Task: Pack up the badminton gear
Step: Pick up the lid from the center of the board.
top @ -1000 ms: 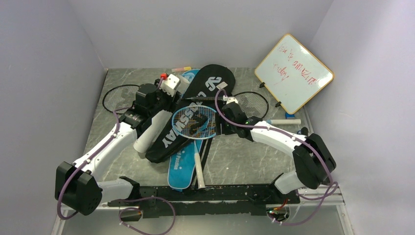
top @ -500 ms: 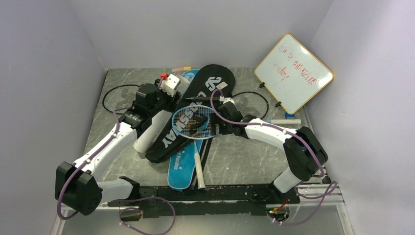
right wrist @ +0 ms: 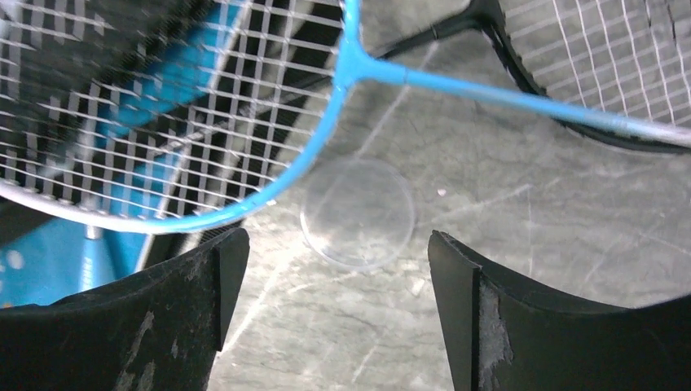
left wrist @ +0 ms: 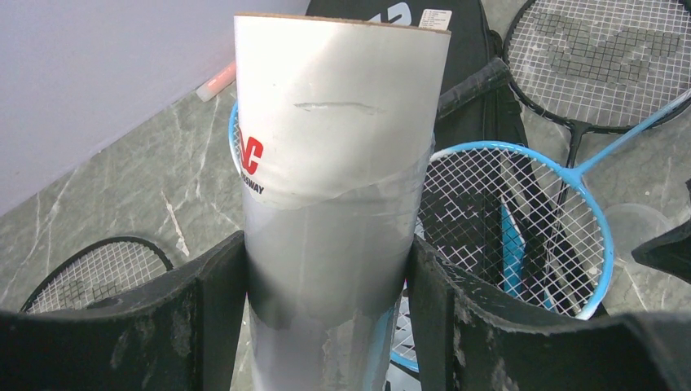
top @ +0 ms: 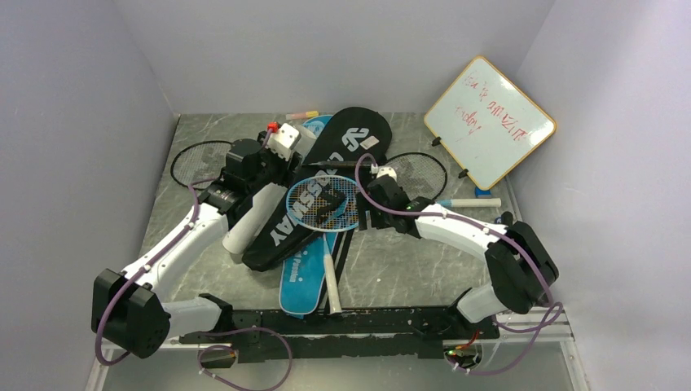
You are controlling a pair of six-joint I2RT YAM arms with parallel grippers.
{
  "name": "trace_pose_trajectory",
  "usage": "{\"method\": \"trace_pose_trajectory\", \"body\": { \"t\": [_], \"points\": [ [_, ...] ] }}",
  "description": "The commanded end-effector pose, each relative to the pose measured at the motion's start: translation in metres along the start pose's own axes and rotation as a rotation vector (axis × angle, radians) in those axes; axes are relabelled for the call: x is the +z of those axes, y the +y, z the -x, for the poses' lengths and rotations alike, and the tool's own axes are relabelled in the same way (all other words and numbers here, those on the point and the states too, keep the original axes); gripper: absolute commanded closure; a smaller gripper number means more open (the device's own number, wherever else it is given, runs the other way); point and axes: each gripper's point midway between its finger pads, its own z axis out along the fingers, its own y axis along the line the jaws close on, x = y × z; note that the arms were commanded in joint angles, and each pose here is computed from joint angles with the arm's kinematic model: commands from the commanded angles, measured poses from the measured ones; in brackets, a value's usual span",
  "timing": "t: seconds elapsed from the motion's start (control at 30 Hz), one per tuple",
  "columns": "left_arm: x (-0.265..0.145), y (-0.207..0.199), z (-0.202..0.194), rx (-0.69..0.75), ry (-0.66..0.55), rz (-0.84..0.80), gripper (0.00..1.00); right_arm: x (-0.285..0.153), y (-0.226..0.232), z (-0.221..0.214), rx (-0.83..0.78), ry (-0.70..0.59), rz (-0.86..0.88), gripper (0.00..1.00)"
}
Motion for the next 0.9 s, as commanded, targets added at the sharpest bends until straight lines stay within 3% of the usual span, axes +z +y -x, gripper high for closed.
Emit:
{"method": "trace_pose_trajectory", "body": {
  "t": [0.0,0.57,0.73,0.87],
  "points": [
    [-0.003,0.002,0.024,0.001,-0.087,-0.003,0.44,0.002,-0.015,-0.016,-0.029,0.023,-0.055,0.14],
    [0.003,-0.005,0.018,0.006,-0.068,-0.044,0.44,0.04,-0.007,-0.034,-0.029,0.092,-0.05,0.26],
    [0.01,-0.012,0.013,-0.001,-0.053,-0.079,0.44,0.036,-0.005,-0.031,-0.021,0.082,-0.04,0.36],
    [0.016,-0.018,0.005,-0.015,-0.031,-0.11,0.44,0.017,-0.003,-0.014,-0.01,0.027,-0.024,0.38]
  ]
}}
